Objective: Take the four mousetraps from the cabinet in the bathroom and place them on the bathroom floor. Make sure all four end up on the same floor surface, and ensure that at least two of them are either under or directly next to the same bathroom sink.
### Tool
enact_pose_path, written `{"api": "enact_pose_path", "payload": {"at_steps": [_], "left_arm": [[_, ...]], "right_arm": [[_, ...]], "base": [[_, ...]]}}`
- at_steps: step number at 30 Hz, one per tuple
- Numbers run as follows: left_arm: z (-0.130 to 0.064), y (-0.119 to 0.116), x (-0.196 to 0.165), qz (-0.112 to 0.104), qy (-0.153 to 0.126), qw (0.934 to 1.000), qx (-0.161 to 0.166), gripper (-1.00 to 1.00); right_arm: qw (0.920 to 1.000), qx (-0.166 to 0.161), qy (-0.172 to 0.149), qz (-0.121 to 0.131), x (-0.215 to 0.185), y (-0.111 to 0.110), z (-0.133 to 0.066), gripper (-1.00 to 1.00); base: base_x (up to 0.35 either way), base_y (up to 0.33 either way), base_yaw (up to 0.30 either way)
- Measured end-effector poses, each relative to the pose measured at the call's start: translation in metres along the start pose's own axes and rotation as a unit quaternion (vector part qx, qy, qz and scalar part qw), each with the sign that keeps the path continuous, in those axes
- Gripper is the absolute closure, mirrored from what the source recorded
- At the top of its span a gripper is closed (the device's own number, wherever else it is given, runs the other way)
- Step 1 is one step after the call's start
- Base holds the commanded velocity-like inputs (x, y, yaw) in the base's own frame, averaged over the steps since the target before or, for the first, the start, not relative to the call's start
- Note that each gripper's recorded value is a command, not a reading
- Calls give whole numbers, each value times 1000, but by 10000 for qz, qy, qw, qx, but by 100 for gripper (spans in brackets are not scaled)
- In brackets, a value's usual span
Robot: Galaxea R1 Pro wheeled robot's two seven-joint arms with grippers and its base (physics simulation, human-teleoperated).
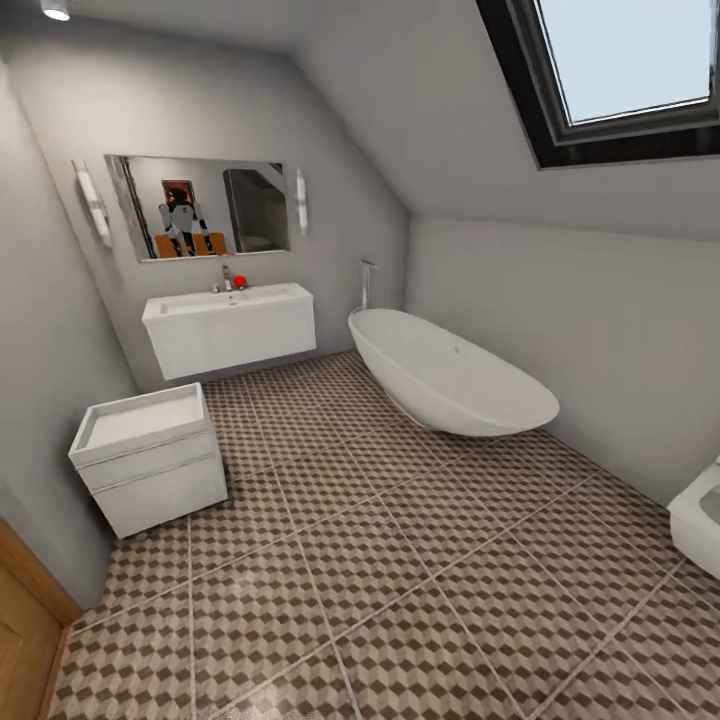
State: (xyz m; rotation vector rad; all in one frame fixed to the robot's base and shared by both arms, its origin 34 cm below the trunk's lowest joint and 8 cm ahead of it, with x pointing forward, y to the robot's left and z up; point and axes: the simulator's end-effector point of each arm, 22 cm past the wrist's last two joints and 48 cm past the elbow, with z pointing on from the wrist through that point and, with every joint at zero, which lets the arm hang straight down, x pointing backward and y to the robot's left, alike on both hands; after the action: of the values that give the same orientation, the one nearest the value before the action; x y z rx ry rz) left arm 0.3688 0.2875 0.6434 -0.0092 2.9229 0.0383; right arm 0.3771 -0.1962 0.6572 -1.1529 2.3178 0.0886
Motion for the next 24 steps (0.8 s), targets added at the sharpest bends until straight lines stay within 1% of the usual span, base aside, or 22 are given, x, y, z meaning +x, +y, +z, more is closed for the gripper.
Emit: {"api": "enact_pose_path", "payload": {"at_steps": [3, 8, 13, 14, 15, 16, 17, 18, 19, 20, 21, 22, 24], "left_arm": [[0, -1, 0, 1, 5, 10000, 7, 100], [0, -2, 1, -3, 18, 10000, 16, 100], [0, 0, 1, -9, 11, 10000, -4, 100], [0, 2, 0, -16, 2, 10000, -22, 100], [0, 3, -1, -21, -8, 10000, -37, 100], [0, 4, -1, -28, -18, 10000, -50, 100], [0, 6, -2, -40, -32, 10000, -66, 100], [0, 6, -3, -44, -38, 10000, -72, 100], [0, 6, -3, -49, -42, 10000, -76, 100], [0, 7, -3, -71, -44, 9999, -79, 100], [0, 7, -3, -100, -44, 9999, -83, 100], [0, 9, -3, -356, -36, 9993, -104, 100], [0, 8, -2, -462, -28, 9989, -95, 100]], "right_arm": [[10000, -2, 3, 2, 0, 0, 0, 100], [10000, 3, -3, 5, 0, 0, 0, 100], [10000, 37, -15, 27, 0, -3, 0, 100], [10000, 54, -18, 63, -1, -4, 0, 100], [9998, 95, -19, 163, -1, -5, 0, 100], [9993, 166, -14, 339, -1, -8, 0, 100], [9958, 377, 6, 832, 0, -16, 0, 100], [9926, 502, 19, 1108, 2, -21, -1, 100], [9858, 701, 41, 1524, 5, -29, -2, 100], [9767, 898, 57, 1949, 8, -37, -3, 100], [9697, 1013, 67, 2222, 10, -41, -3, 100], [9489, 1273, 92, 2888, 15, -47, -5, 100], [9450, 1311, 99, 2993, 16, -47, -5, 100]], "base": [[0, 0, 232], [7, -5, 49], [214, -93, 4], [283, -126, 1], [258, -126, 1], [222, -55, 0], [211, -35, 0], [195, -18, 0], [120, -9, 0], [77, -6, 0], [114, -1, 0], [164, -1, 0], [242, 0, 0]]}}
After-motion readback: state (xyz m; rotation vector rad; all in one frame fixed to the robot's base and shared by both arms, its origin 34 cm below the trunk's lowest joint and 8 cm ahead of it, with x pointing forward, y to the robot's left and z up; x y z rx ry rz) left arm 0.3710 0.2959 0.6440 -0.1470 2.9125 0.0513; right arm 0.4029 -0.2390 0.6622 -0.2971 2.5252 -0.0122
